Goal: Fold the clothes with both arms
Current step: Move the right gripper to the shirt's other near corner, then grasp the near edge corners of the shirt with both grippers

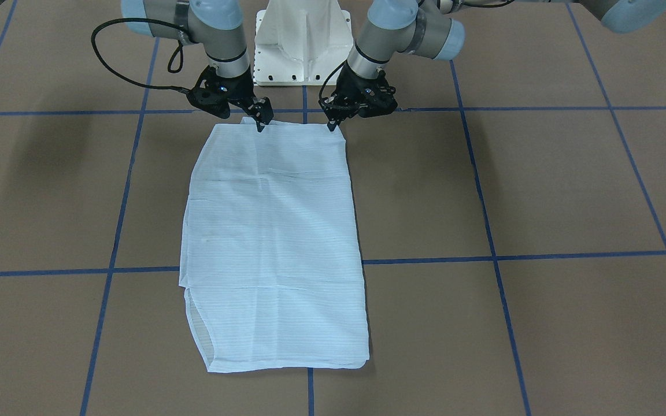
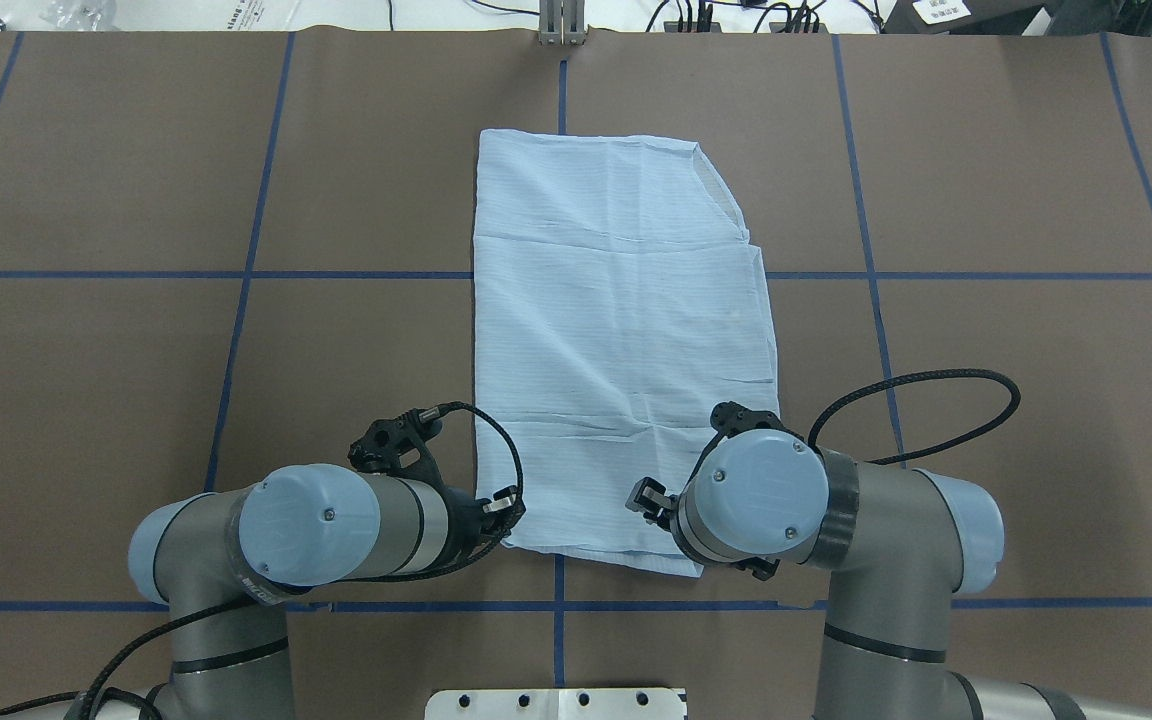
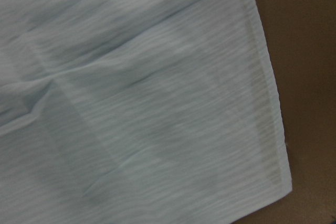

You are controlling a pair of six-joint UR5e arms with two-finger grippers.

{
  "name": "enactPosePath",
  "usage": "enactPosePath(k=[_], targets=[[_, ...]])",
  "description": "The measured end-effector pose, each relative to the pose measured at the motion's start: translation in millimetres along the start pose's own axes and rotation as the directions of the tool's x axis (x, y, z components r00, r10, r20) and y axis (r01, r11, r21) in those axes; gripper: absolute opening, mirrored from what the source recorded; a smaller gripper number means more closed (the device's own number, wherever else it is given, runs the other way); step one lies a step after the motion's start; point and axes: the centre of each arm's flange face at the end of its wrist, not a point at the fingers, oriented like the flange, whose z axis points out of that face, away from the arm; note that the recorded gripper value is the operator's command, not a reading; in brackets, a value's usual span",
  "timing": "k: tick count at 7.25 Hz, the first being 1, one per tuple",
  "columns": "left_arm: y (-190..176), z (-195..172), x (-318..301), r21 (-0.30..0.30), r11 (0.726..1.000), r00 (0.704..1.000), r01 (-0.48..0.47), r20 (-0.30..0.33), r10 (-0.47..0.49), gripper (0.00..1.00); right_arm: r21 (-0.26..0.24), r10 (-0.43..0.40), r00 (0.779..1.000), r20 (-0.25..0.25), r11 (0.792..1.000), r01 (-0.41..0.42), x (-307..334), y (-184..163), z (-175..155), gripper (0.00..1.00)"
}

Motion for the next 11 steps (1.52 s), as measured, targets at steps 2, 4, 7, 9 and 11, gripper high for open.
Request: enactPosePath(k=[2, 4, 7, 9, 11], targets=[[1, 0, 0, -0.001, 1.0, 1.0, -0.001, 0.0, 0.001, 0.0, 0.007, 0.005, 1.0, -0.025, 1.0, -0.005, 0, 1, 14, 1.0], [1, 0, 0, -0.002, 1.0, 1.0, -0.001, 0.0, 0.001, 0.0, 0.003, -0.001, 0.999, -0.04, 1.0, 0.002, 1, 7, 22, 1.0], [1, 0, -1, -0.001, 1.0, 1.0, -0.001, 0.001, 0.001, 0.0, -0.007, -0.013, 0.999, -0.052, 1.0, 0.013, 3, 17, 28, 0.94], [0, 0, -1, 0.001, 1.0, 1.0, 0.0, 0.001, 0.0, 0.0, -0.012, -0.017, 0.998, -0.054, 1.0, 0.017, 4, 21, 29, 0.88], [0, 0, -1, 0.001, 1.0, 1.0, 0.0, 0.001, 0.0, 0.0, -0.007, -0.01, 0.999, -0.045, 1.0, 0.01, 2, 15, 25, 0.78]])
